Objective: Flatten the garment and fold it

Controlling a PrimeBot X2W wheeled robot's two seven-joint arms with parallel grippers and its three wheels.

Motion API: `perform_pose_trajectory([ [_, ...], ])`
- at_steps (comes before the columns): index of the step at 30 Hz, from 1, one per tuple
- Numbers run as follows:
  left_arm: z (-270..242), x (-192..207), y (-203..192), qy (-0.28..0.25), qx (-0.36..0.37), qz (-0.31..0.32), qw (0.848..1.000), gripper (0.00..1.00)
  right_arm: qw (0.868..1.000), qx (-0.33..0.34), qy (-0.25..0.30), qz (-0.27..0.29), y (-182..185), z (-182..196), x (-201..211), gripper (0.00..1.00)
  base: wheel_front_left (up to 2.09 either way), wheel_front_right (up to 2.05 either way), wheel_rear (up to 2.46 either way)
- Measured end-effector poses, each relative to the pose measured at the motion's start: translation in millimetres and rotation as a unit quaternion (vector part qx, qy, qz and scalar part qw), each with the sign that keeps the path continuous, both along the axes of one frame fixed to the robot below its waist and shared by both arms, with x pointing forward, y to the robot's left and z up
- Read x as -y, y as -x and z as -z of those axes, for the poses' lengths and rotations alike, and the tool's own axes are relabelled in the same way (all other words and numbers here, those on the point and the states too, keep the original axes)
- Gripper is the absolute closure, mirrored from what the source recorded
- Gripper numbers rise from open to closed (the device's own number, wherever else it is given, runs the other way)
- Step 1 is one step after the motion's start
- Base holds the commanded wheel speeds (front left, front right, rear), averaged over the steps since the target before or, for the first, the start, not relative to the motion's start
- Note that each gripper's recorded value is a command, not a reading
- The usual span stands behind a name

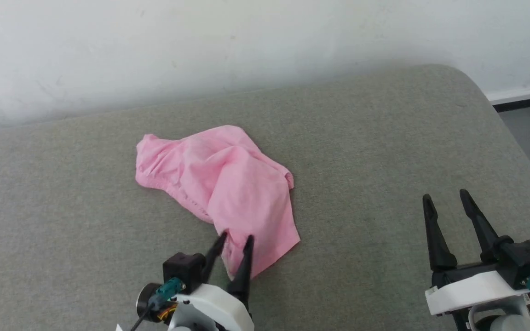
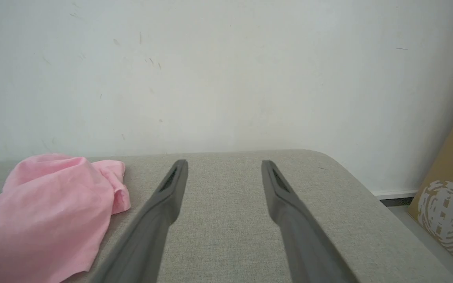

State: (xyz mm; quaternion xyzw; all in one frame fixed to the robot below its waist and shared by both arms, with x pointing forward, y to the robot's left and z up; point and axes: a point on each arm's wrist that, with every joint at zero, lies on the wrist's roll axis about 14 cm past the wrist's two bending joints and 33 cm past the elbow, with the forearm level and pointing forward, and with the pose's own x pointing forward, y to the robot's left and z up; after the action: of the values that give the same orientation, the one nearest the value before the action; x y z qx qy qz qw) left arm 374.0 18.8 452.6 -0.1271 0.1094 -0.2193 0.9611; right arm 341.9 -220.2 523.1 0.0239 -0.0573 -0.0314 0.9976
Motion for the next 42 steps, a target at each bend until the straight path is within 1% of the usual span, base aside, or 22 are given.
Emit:
perform_pose_trajectory([
  [5,-33.7,-7.7,-4.3,0.015,0.074,-0.025,0.997,0.0,1.0,0.002,0.003,-0.015,-4.7,-3.3,-9.1,0.0,0.0,0.0,0.0],
  [9,-58.2,-21.1,-8.1,0.025,0.114,-0.052,0.992,0.0,1.0,0.005,0.004,-0.029,-5.6,-7.0,-17.7,0.0,0.0,0.0,0.0],
  [13,-74.8,-45.1,-12.7,0.025,0.14,-0.09,0.986,0.0,0.999,0.008,0.007,-0.038,-4.5,-10.5,-23.5,0.0,0.0,0.0,0.0],
  [16,-85.7,-71.6,-16.5,0.017,0.159,-0.129,0.979,0.0,0.999,0.011,0.007,-0.043,-4.9,-13.3,-26.5,0.0,0.0,0.0,0.0],
  [18,-84.4,-87.1,-15.4,-0.002,0.163,-0.145,0.976,0.0,0.999,0.011,0.008,-0.045,-4.1,-13.8,-28.0,0.0,0.0,0.0,0.0],
  [25,-78.5,-135.8,-9.2,-0.034,0.159,-0.2,0.966,0.0,0.998,-0.002,0.004,-0.066,-8.0,-8.8,-41.4,0.0,0.0,0.0,0.0],
  [27,-76.8,-145.7,-7.5,-0.041,0.158,-0.208,0.964,0.0,0.996,-0.019,-0.002,-0.082,-10.2,-1.3,-51.7,0.0,0.0,0.0,0.0],
  [29,-77.1,-153.5,-5.7,-0.044,0.159,-0.217,0.962,0.0,0.993,-0.056,-0.003,-0.104,-11.6,14.4,-66.2,0.0,0.0,0.0,0.0],
  [32,-77.6,-159.2,-4.2,-0.047,0.161,-0.221,0.961,0.0,0.981,-0.125,-0.004,-0.147,-15.5,40.2,-93.6,0.0,0.0,0.0,0.0],
  [35,-75.5,-163.5,-2.0,-0.051,0.159,-0.225,0.96,0.0,0.959,-0.195,0.005,-0.205,-19.8,63.3,-126.0,0.0,0.0,0.0,0.0],
  [39,-72.0,-169.3,1.7,-0.052,0.154,-0.236,0.958,0.0,0.915,-0.281,0.047,-0.286,-17.2,90.4,-161.1,0.0,0.0,0.0,0.0],
  [42,-72.0,-174.1,4.2,-0.051,0.153,-0.247,0.956,0.0,0.875,-0.33,0.086,-0.343,-10.7,107.0,-184.5,0.0,0.0,0.0,0.0],
])
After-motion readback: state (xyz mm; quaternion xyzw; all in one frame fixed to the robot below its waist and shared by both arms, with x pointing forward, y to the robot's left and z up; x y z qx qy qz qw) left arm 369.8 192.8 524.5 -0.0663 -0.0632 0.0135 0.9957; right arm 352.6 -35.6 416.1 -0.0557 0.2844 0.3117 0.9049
